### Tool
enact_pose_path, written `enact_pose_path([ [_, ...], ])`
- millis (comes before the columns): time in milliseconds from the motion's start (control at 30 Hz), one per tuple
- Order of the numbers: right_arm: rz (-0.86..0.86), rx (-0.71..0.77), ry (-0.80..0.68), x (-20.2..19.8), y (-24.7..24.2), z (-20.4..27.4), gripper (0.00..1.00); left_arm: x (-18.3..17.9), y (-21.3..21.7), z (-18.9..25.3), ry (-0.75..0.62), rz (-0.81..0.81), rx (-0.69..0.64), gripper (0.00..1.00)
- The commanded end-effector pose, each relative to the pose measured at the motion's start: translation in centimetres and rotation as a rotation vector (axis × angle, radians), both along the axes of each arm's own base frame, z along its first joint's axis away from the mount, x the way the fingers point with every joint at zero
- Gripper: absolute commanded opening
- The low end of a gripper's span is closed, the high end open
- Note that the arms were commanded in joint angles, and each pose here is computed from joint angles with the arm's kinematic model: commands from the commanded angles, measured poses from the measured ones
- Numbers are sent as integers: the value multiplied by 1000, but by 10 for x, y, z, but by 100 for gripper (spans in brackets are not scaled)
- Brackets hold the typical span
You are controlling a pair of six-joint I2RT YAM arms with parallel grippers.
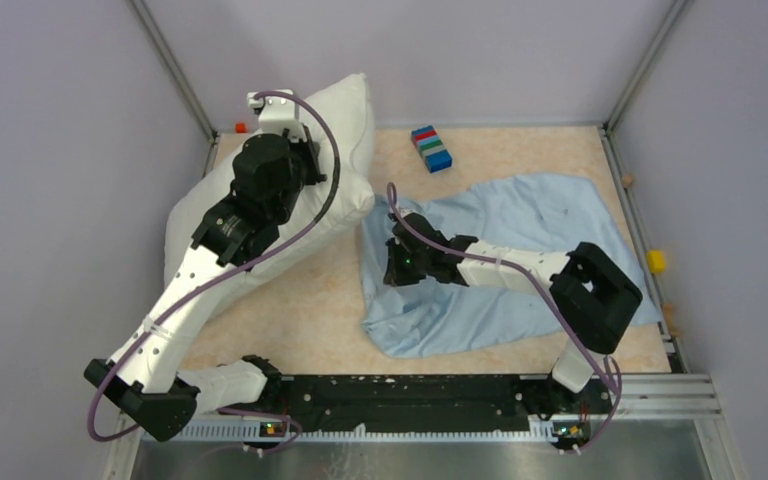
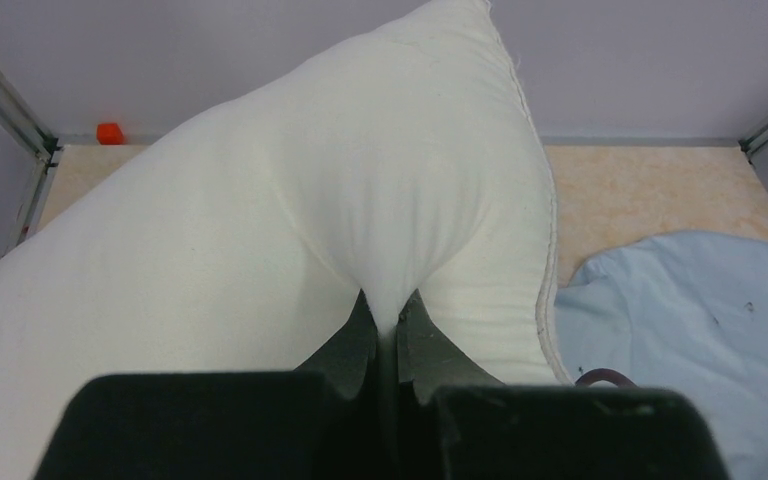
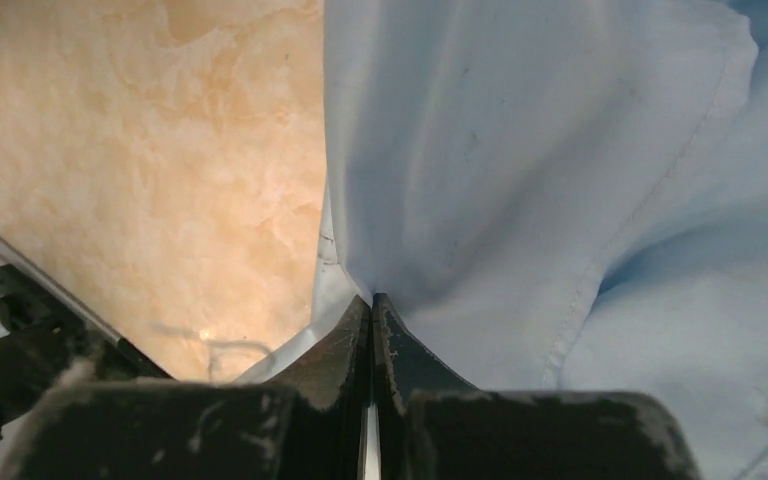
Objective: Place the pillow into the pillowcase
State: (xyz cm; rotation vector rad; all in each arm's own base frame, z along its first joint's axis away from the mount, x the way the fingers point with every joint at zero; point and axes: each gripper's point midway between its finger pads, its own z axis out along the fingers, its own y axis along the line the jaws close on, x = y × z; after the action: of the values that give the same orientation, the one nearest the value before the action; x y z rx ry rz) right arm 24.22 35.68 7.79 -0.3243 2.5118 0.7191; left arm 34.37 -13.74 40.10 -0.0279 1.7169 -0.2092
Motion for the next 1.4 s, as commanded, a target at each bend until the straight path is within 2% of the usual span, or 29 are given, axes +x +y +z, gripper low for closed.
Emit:
enact_pose_path([
  [0,65,212,-23,0,46,38,0,-2,6,37,-103,16,-61,0],
  [67,85,287,-4,-4,58,40,2,-3,5,37,-103,9,-65,0],
  [200,133,404,52,-14,76,42,34,-2,2,35,-93,-2,-68,0],
  [233,141,423,50,-14,78,46,39,-2,2,35,-91,-3,-69,0],
  [333,138,435,20,-11,78,59,52,-3,2,34,-87,-3,-69,0],
  [400,126,425,-8,-7,72,69,56,-4,3,34,-90,-5,-68,0],
  [633,23,382,-97,15,26,100,60,-14,3,35,-103,-38,-75,0],
  [767,-70,269,-163,34,-14,107,62,-20,1,34,-96,-61,-76,0],
  [1000,-149,56,-172,62,-72,66,64,-37,-26,23,-79,-253,-75,0],
  [1167,-124,7,-127,66,-71,25,64,-51,-38,13,-75,-349,-100,0],
  [1233,-125,7,-112,68,-69,13,62,-55,-40,7,-62,-367,-101,0],
  [1367,-161,6,-83,80,-68,-4,42,-65,-42,-7,-32,-407,-94,0],
])
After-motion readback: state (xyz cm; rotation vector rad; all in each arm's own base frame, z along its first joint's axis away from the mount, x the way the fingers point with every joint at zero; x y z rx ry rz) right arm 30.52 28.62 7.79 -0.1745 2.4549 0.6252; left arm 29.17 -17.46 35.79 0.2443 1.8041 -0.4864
